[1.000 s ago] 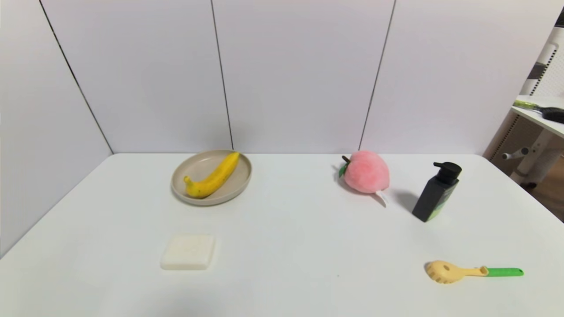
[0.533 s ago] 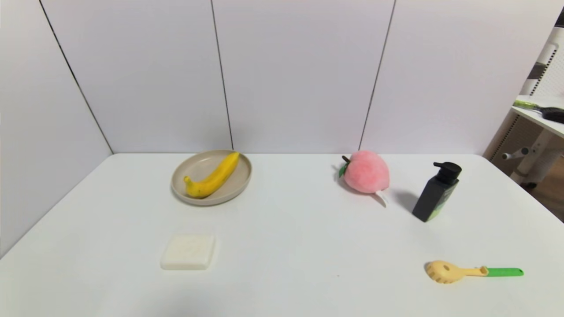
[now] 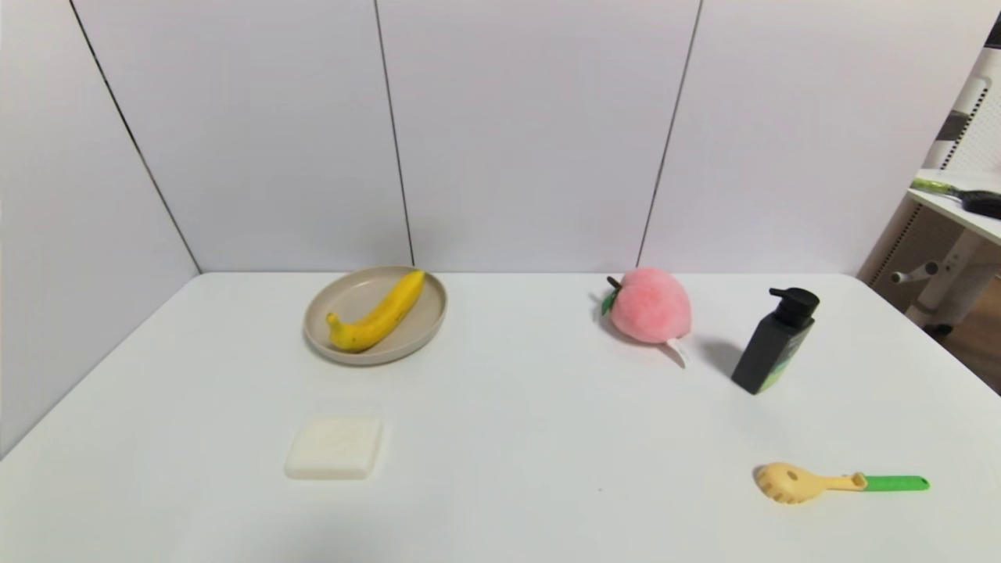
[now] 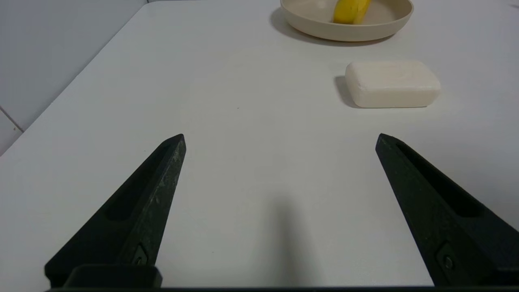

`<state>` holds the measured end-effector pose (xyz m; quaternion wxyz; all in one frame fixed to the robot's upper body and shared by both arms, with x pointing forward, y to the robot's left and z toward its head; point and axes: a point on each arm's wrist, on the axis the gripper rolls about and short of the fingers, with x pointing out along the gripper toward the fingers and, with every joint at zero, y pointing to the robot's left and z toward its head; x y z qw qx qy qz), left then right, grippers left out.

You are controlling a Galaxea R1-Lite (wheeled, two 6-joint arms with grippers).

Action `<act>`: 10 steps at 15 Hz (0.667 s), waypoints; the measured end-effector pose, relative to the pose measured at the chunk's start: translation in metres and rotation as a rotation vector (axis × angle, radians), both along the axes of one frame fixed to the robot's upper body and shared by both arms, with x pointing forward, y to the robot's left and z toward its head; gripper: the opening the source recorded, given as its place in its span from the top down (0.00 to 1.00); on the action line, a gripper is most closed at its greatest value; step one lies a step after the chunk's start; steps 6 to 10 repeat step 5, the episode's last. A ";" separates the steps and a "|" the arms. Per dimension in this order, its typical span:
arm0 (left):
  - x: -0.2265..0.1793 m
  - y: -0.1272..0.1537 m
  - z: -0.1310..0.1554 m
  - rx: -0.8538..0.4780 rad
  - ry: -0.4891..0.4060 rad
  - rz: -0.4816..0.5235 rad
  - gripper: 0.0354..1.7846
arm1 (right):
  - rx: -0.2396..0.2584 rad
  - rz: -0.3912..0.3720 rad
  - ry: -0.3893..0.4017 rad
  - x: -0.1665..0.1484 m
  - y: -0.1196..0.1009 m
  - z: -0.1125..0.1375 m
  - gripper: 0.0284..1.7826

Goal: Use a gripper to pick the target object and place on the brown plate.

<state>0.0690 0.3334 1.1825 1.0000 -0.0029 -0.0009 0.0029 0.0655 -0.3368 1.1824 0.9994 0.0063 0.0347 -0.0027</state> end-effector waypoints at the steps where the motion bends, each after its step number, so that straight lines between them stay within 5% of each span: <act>1: 0.000 0.000 0.000 0.000 0.000 0.000 0.06 | 0.003 -0.009 0.002 0.000 0.000 0.000 0.05; 10: 0.000 0.000 0.000 0.000 0.000 0.000 0.06 | 0.030 -0.031 -0.001 0.000 -0.001 0.000 0.05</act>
